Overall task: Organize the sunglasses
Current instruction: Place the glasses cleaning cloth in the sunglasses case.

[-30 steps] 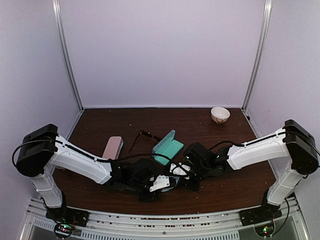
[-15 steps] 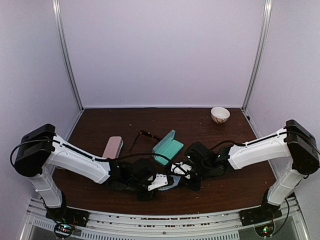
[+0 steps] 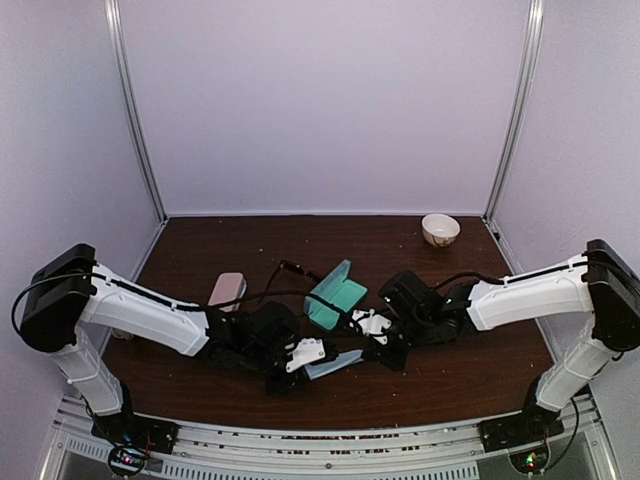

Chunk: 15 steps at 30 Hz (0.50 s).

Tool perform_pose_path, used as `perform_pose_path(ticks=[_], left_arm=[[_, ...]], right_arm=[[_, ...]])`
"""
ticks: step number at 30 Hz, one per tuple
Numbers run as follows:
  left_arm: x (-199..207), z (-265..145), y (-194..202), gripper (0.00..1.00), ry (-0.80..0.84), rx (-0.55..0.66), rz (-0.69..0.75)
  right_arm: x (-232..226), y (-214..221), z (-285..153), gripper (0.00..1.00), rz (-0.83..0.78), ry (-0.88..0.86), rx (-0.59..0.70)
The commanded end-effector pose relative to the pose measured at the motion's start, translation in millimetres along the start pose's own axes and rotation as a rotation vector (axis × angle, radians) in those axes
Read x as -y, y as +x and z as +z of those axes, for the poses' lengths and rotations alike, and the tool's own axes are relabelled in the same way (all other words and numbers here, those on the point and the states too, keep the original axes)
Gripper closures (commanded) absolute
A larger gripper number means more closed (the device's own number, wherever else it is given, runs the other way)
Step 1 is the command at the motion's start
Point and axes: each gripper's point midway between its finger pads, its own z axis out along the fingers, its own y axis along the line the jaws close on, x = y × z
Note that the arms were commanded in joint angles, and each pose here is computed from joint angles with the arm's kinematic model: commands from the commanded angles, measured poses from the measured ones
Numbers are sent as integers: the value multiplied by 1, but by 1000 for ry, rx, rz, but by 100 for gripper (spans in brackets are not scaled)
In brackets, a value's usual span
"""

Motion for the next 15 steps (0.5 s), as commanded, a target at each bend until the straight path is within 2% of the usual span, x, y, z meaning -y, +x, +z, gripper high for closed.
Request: perform_pose_path(ticks=[1, 15], left_arm=[[-2, -10, -21, 100, 52, 74, -49], [-34, -6, -51, 100, 98, 135, -155]], right_arm=[[16, -6, -16, 100, 49, 48, 36], [48, -12, -26, 100, 155, 100, 68]])
